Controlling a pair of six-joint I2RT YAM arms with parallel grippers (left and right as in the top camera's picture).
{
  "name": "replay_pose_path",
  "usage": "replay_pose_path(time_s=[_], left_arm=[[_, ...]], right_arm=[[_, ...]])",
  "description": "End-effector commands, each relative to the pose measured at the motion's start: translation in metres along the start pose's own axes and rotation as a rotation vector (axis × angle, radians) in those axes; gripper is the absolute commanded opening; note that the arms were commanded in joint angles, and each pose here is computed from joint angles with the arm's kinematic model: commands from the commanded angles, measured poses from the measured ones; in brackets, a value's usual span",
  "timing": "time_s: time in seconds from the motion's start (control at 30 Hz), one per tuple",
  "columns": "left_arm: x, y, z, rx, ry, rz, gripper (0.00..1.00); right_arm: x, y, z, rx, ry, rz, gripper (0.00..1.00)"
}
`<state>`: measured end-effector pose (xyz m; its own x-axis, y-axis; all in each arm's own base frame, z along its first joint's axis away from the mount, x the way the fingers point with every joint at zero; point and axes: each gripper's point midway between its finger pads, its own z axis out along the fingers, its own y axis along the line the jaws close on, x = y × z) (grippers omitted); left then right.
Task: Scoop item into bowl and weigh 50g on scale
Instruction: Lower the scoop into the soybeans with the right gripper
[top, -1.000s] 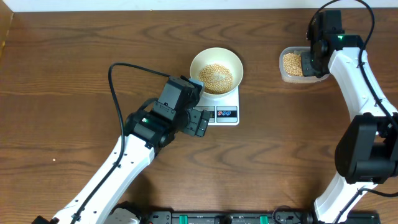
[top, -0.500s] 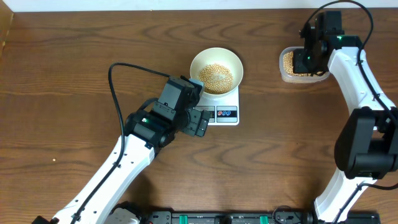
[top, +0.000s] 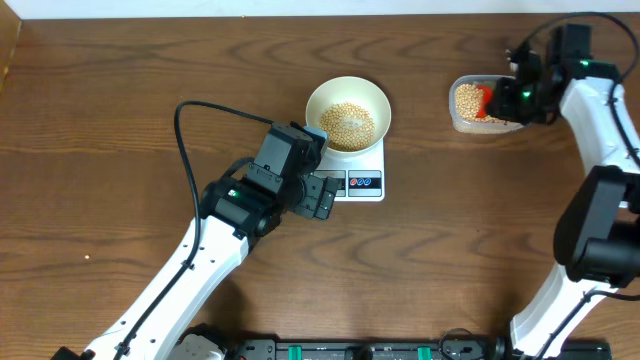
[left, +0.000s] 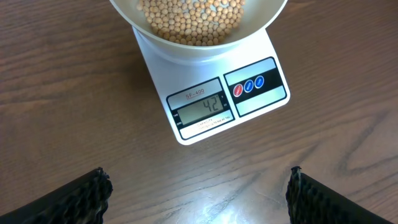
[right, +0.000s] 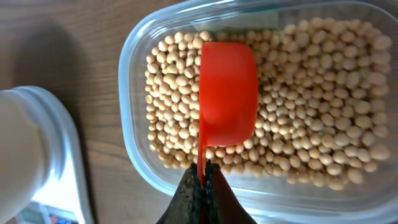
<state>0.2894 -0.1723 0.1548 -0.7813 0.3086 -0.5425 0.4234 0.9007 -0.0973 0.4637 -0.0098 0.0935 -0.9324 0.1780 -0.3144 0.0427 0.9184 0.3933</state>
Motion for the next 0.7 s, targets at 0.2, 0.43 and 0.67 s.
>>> replay_pose_path(time_s=[0.2, 0.43, 0.67], left_arm=[[-0.001, 0.004, -0.002, -0.018, -0.007, 0.000, 0.92], [-0.001, 0.004, -0.002, -0.018, -0.007, 0.000, 0.92], [-0.001, 0.004, -0.002, -0.018, -0.007, 0.000, 0.92]], right_arm=[[0.008, 0.004, 0.003, -0.261, 0.032, 0.099, 0.01], [0.018, 0.003, 0.025, -0.349, 0.087, 0.149, 0.01], [0.016, 0.008, 0.022, -0.430, 0.079, 0.162, 0.01]])
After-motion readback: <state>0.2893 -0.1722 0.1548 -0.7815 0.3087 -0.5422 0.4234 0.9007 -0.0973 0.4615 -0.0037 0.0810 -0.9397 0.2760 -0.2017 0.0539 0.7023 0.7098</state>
